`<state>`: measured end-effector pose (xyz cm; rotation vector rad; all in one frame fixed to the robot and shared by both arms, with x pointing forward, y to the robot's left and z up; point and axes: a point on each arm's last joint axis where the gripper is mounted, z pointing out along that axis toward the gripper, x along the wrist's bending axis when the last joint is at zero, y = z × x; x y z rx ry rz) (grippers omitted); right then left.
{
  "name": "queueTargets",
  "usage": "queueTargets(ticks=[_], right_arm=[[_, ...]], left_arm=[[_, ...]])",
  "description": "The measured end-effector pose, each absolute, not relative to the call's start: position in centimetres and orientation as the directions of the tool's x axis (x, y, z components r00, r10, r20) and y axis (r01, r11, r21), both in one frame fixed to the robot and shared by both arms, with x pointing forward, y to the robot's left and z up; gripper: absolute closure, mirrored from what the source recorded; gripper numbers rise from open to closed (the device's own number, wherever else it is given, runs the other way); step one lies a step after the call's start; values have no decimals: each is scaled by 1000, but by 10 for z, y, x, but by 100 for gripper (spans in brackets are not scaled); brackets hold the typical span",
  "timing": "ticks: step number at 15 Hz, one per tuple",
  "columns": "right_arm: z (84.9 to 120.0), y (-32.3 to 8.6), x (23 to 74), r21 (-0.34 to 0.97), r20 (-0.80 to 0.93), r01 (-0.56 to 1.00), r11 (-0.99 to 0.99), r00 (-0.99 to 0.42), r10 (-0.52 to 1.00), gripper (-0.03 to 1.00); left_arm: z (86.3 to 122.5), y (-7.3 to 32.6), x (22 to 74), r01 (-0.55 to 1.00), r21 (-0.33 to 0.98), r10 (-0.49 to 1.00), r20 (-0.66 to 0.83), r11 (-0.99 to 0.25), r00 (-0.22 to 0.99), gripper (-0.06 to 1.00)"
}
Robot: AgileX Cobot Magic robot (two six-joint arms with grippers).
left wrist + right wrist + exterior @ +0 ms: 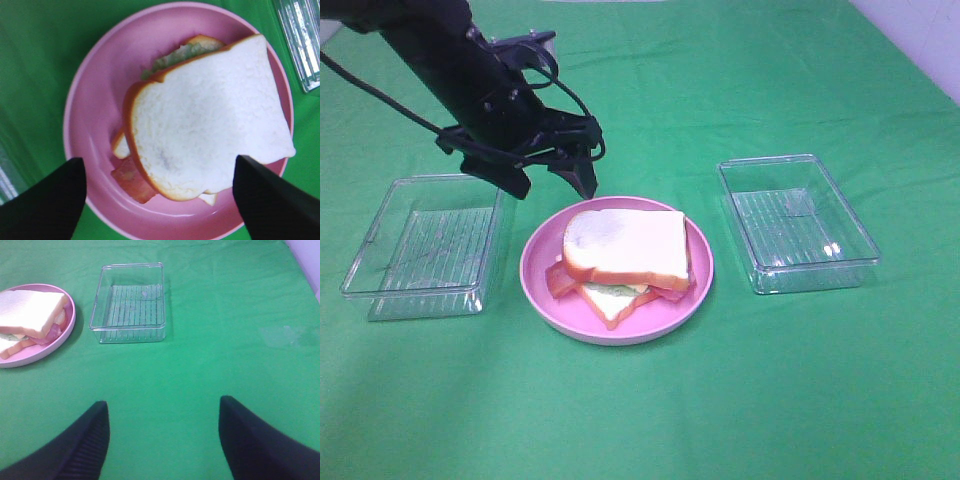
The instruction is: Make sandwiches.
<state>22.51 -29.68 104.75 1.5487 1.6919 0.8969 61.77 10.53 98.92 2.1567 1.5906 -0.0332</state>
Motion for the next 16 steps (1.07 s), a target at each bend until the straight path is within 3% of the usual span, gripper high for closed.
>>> queueTargets(ticks=[5, 6, 7, 8, 9, 13, 16], right_arm=[[1047, -297, 225, 840, -25, 540, 62, -76, 997, 36], [1047, -297, 225, 840, -25, 540, 62, -76, 997, 36], [1047, -297, 225, 840, -25, 540, 62, -76, 997, 36], [1047, -297, 225, 840, -25, 540, 62, -76, 997, 36], [1047, -297, 225, 840, -25, 540, 62, -76, 997, 36], [1047, -297, 225, 840, -25, 540, 62, -76, 997, 36], [1047, -297, 225, 840, -25, 540, 62, -76, 997, 36]], left_arm=[[1068, 129, 595, 837, 408, 894, -98, -365, 437, 18], [1093, 141, 579, 837, 407, 904, -61, -365, 424, 18], [1093, 141, 579, 837, 407, 904, -61, -365, 424, 18], [1138, 159, 544, 832, 433, 913, -48, -346, 405, 18], [1149, 164, 532, 822, 456, 913, -49, -341, 406, 18], [1159, 186, 481, 824, 476, 918, -78, -308, 388, 18], [1148, 219, 401, 829, 492, 921, -124, -265, 369, 18]])
